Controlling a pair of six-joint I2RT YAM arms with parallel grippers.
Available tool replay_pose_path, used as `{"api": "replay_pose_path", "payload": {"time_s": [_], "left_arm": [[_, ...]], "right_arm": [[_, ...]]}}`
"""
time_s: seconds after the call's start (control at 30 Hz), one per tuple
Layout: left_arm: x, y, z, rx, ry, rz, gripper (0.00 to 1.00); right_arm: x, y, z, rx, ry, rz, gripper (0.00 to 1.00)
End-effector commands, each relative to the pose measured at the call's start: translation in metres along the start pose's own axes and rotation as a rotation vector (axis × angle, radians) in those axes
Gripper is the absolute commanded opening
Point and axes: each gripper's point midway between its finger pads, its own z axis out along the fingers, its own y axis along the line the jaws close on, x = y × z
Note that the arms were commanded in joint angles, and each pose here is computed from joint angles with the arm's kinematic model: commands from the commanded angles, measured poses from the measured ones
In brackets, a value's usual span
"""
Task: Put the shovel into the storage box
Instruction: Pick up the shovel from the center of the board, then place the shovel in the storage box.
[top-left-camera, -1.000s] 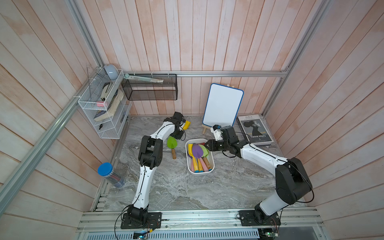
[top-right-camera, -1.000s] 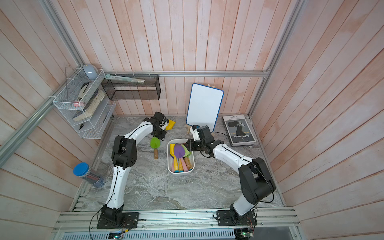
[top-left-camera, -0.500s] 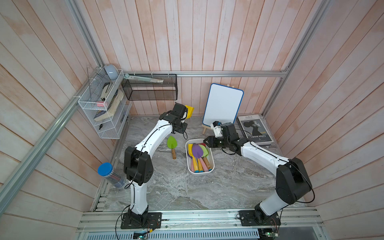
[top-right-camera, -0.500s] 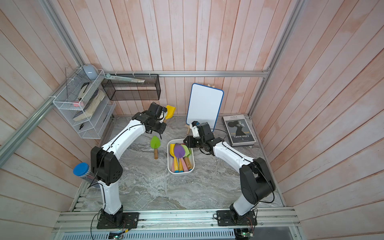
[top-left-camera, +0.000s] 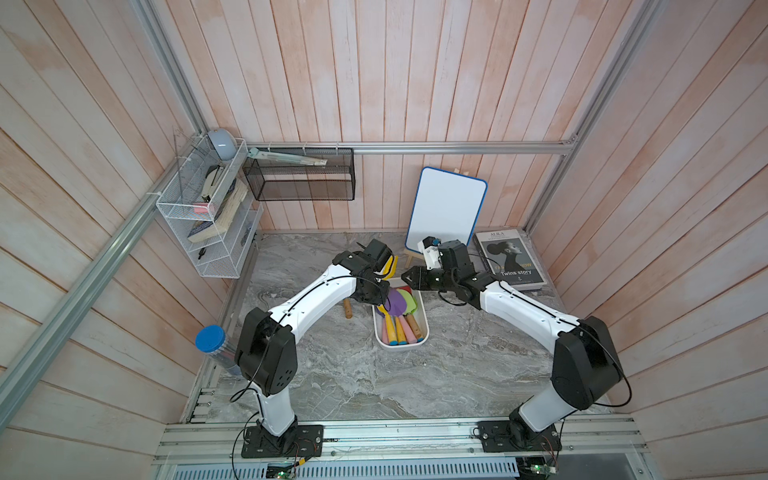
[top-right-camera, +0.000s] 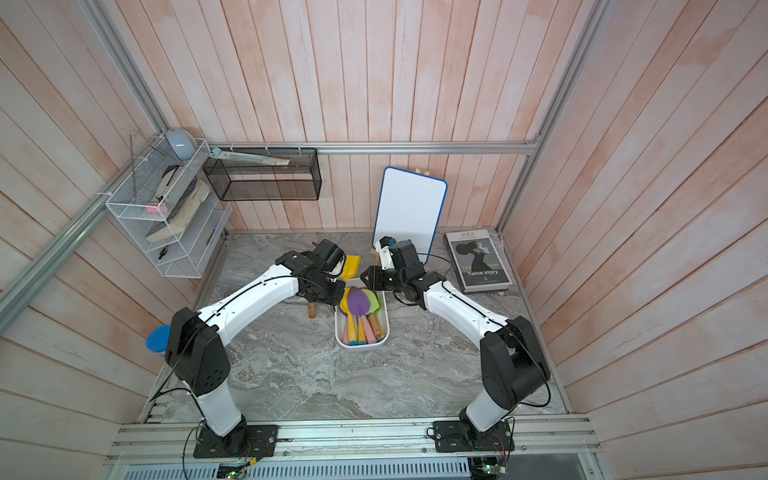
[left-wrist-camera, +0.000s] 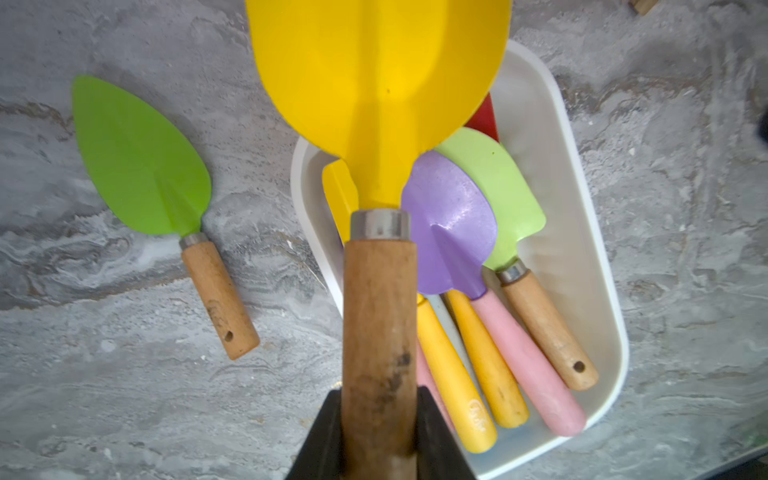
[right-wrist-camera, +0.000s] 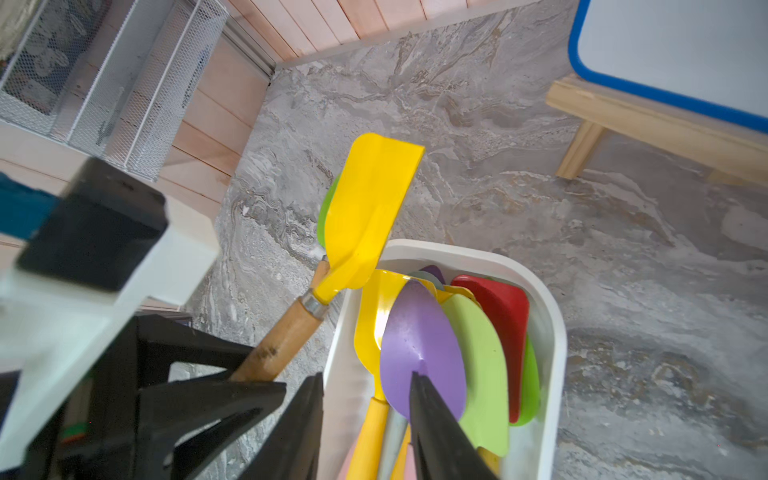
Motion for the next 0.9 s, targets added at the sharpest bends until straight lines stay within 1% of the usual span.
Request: {"api": "replay_pose_path", "payload": {"time_s": [0.0,0.27,0.43,0.67,0.87], "left_arm": [[-0.006,-0.011,-0.011,0.059,-0.045,-0.087,0.05],[0.01,-0.027,-0.005,0.053,0.009,-0.085,0.06],[0.017,-0.038,-0.004,0.037,0.039,-0.062,0.06],[0.02,-0.042,-0.005,0.027,0.04,-0.053,0.06],[0.02,-0.044,-0.005,0.008,0.042,-0.041,0.06]], "right_arm": [[-0.005,0.001,0.004,0.002,-0.022,0.034,0.39],[-0.011,-0.001,0.008,-0.002,-0.064,0.074,0.4],[-0.009,-0.007,0.018,0.014,-0.055,0.098,0.4],[-0.005,-0.023,0.023,0.085,-0.05,0.125,0.4],[-0.002,-0.028,0.027,0.099,-0.044,0.132,0.37]]}}
